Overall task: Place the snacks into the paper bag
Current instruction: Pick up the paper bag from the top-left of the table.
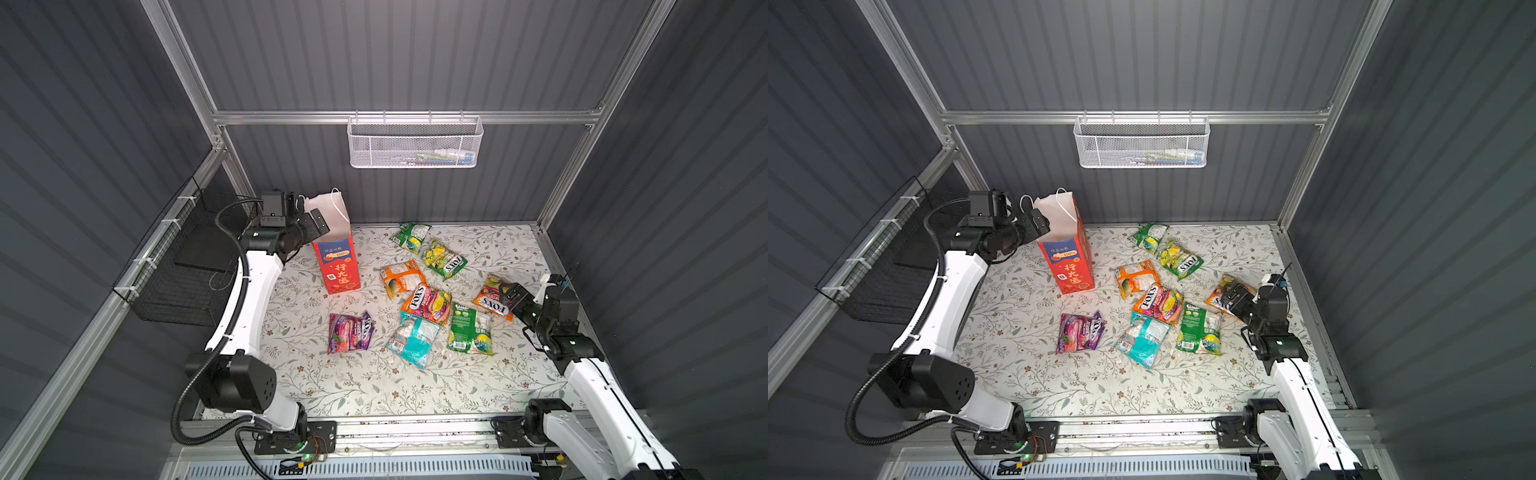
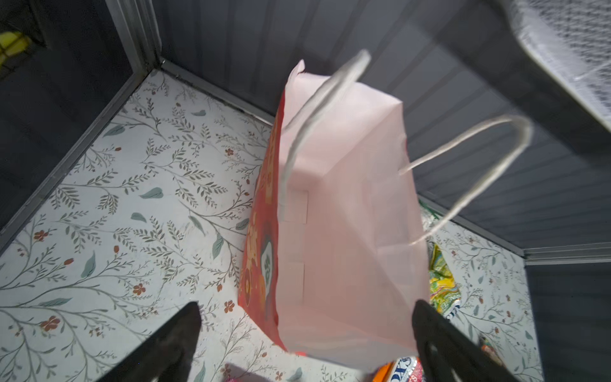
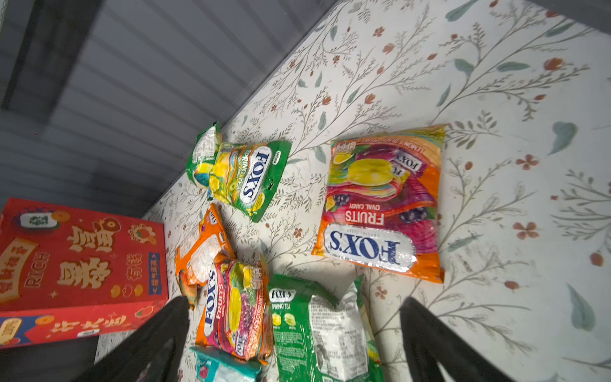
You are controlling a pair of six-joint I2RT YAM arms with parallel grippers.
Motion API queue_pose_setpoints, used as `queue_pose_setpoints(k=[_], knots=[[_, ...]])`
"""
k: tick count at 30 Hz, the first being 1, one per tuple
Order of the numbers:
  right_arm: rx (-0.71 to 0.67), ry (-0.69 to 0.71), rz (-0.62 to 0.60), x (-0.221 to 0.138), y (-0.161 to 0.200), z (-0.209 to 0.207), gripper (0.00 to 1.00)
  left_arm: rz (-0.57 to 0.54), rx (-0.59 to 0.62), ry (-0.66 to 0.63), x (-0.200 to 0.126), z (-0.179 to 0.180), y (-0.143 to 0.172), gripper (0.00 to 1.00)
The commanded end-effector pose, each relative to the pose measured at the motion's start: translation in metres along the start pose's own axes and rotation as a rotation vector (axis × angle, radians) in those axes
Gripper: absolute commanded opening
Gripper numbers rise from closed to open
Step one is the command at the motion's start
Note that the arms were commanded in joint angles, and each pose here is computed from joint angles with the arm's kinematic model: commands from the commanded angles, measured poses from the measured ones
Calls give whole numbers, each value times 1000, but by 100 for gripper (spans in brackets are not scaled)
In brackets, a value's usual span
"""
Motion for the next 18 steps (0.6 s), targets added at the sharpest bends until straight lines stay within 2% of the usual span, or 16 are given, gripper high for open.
queue_pose_setpoints(k=[1,6,10,15,18], knots=[[-57,-36,58,-4,8,5,99,65,10,-86,10,6,-1,99],[-98,-74,62,-10,9,13,99,97,5,-135,35,5,-8,89],[-109,-97,67,-11,11,16,99,93,0,-164,46,5,-13,77],[-102,-123,88,-8,12,19,99,104,-3,-181,58,3,-18,52],[-101,-129,90,-9,12,19,99,105,1,-188,62,3,-20,42]])
Point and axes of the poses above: each gripper's point midway between its finger pads, its own x axis out along the fingers, its own z axis along the line the jaws close on, y = z × x, the point moved 8 cm from there along -x, back along the fingers, and after that the axes turned 1 degree about x, right-handed, at the moved point
